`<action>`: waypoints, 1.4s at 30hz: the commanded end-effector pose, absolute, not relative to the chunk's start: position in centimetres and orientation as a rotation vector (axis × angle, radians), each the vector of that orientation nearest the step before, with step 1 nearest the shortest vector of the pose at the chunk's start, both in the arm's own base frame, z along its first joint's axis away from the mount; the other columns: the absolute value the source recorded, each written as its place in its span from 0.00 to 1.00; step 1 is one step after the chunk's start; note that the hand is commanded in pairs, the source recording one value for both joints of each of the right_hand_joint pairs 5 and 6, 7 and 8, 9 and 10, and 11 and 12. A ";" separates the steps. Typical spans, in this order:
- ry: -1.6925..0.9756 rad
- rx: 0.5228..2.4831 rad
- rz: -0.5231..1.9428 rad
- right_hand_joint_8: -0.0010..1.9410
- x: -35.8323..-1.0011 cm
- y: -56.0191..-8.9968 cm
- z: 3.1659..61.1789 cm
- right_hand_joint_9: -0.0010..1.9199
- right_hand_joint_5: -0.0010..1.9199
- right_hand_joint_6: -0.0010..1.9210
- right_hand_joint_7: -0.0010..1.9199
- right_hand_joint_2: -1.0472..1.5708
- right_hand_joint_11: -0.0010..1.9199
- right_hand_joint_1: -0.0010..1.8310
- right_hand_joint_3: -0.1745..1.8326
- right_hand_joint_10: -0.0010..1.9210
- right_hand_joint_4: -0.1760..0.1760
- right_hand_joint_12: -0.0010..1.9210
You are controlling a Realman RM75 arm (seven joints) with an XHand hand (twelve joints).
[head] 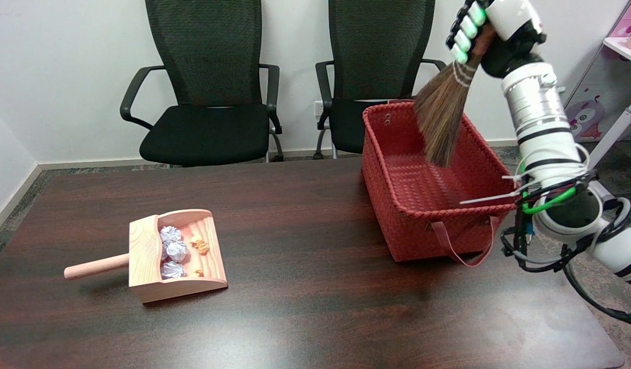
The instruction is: Place the broom in the basket.
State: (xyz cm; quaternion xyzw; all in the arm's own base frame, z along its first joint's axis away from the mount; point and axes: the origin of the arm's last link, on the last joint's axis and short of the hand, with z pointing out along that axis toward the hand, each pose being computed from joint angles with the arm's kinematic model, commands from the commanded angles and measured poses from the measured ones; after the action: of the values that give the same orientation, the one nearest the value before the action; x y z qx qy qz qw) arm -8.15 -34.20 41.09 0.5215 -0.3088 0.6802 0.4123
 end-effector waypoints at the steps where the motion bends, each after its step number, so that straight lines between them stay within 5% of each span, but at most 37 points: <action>1: -0.791 1.299 1.528 0.99 -15.2 -36.0 38.9 1.00 1.00 1.00 1.00 0.85 1.00 0.44 1.00 1.00 0.55 1.00; 16: -0.867 1.284 1.431 0.99 -22.1 -37.3 34.8 1.00 1.00 1.00 1.00 0.80 1.00 0.44 1.00 1.00 0.54 1.00; 42: -0.873 1.359 1.290 0.99 -24.4 -37.0 32.9 1.00 1.00 1.00 1.00 0.81 1.00 0.44 0.98 1.00 0.58 1.00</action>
State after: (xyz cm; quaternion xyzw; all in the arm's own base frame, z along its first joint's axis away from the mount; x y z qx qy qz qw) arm -22.75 -36.98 34.23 0.5498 -0.3549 0.5644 0.5032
